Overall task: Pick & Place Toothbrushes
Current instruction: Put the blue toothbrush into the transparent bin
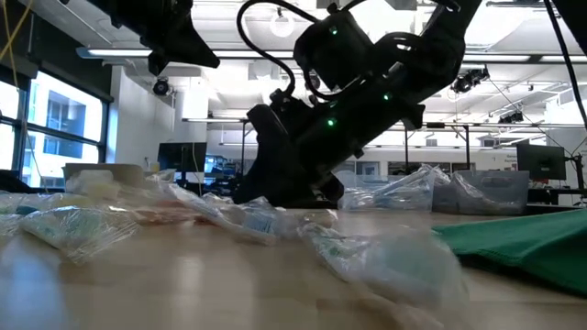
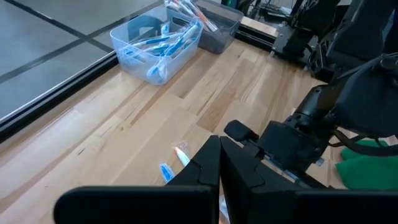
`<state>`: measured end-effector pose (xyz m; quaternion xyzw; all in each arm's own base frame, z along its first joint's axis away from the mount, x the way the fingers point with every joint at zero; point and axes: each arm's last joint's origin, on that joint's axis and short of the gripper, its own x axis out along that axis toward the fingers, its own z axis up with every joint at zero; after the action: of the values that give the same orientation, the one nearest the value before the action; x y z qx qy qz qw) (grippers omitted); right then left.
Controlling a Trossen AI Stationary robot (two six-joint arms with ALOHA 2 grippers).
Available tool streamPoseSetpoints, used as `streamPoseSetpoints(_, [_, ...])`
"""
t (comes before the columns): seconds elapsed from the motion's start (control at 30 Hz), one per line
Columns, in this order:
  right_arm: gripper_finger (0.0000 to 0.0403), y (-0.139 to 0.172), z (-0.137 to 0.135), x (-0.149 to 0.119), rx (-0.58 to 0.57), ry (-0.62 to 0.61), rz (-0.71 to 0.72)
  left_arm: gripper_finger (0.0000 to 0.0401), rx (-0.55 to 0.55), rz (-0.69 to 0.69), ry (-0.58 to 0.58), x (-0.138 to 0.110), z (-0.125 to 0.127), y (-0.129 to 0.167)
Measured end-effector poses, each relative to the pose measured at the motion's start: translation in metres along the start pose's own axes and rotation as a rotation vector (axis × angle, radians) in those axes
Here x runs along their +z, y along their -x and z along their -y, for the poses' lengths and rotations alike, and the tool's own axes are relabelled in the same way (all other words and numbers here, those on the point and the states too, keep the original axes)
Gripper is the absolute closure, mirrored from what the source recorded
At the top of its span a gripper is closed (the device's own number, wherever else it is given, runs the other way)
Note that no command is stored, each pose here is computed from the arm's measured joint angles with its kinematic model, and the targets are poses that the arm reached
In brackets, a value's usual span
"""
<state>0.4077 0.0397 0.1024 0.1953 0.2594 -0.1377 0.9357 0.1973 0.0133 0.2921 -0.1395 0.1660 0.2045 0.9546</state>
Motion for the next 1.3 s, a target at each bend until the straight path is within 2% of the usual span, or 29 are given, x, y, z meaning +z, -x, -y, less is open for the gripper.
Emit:
streamPoseSetpoints(0.33, [0.0337, 0.0, 0.0, 0.0, 0.003, -0.001, 0.005, 0.0401, 0.001, -0.002, 0.015, 0.0, 0.0, 0.0])
streamPoseSetpoints(0.5, [0.0391, 0.0, -0.003, 0.002, 0.066, -0.004, 0.001, 0.0401, 0.001, -0.002, 0.015, 0.0, 0.0, 0.0])
streamPoseSetpoints(0.7, [0.0395, 0.005, -0.008, 0.01, 0.139, -0.002, 0.02, 0.0401, 0.001, -0.006, 0.013, -0.001, 0.0, 0.0])
streamPoseSetpoints(0.97, [0.0397, 0.033, -0.016, 0.045, 0.167, 0.105, 0.1, 0.0401, 0.0, -0.015, 0.015, -0.001, 0.0, 0.0])
streamPoseSetpoints(1.1, [0.0397, 0.054, -0.008, 0.069, 0.135, 0.174, 0.122, 0.0401, 0.0, -0.018, 0.017, -0.002, 0.0, 0.0])
streamPoseSetpoints(1.3, [0.0398, 0.091, 0.015, 0.106, -0.003, 0.269, 0.144, 0.0401, 0.004, -0.032, 0.011, -0.003, -0.001, 0.0])
